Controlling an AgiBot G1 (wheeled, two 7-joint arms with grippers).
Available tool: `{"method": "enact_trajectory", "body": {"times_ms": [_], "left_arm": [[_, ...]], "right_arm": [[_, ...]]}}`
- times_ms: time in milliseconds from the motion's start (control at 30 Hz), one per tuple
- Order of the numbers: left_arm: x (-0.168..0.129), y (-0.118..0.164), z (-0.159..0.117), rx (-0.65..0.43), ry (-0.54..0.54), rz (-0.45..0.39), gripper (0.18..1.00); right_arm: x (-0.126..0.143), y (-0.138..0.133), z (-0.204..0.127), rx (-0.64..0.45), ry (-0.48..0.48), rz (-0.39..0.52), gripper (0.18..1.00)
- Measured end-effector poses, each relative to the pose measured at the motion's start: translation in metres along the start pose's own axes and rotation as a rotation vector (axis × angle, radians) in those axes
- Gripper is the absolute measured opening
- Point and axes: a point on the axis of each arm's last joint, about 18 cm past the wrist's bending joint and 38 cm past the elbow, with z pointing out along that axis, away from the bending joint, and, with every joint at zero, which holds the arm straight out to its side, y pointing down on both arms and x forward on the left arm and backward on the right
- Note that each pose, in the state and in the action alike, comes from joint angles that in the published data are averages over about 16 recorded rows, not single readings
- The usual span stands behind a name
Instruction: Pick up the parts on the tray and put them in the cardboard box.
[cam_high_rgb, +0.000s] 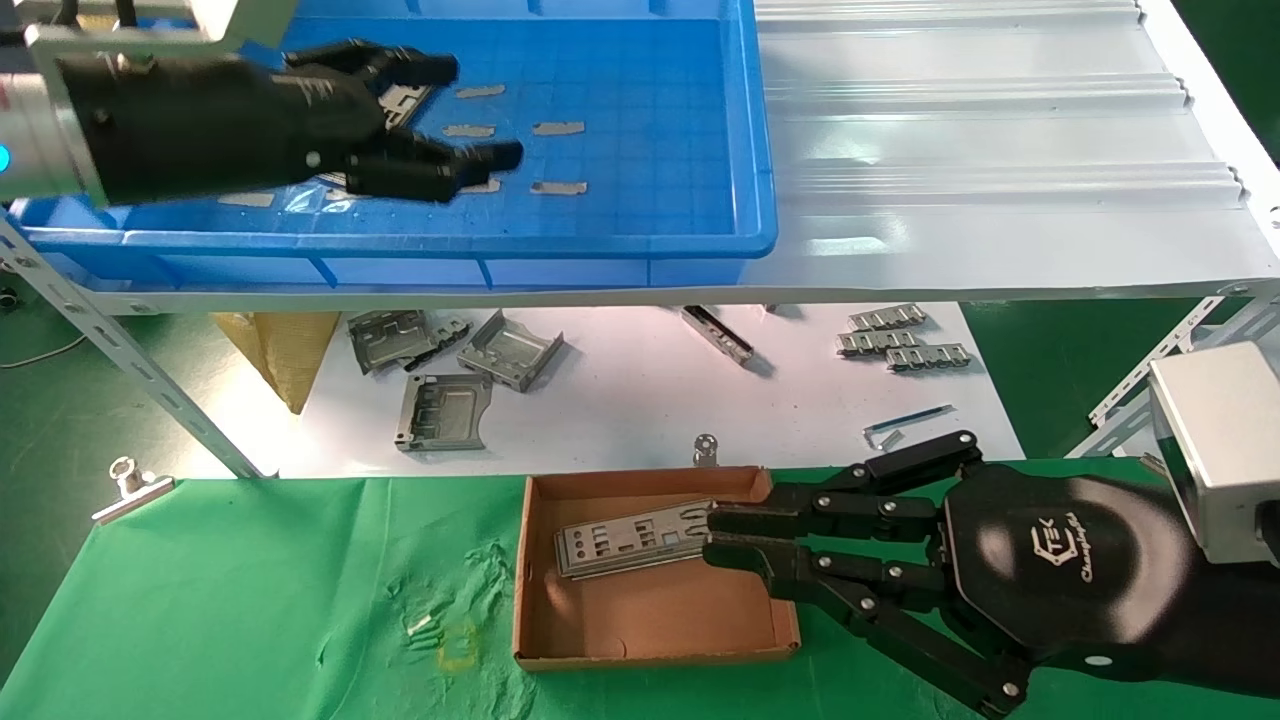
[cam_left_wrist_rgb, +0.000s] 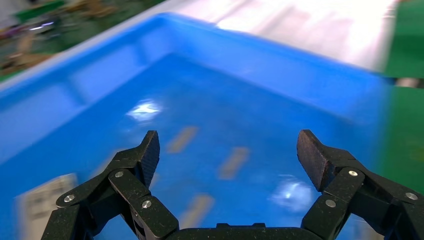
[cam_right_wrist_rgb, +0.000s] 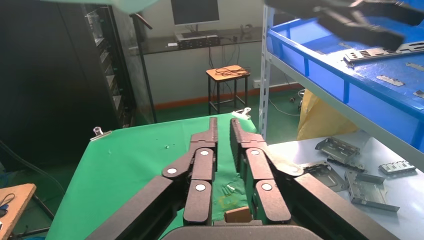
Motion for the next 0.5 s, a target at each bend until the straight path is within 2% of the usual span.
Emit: {"method": "enact_trajectory", "body": {"times_ms": [233,500], "left_arm": [[-0.042,0.005,0.021,-0.046,-0.204,-0.049,1.001],[-0.063,0.014,0.033,-0.096,-0.344,-0.093,1.001]], "right_arm": [[0.0,0.0,0.0,0.0,0.0,0.0,0.3],[0.0,0.0,0.0,0.0,0.0,0.0,0.45]]}}
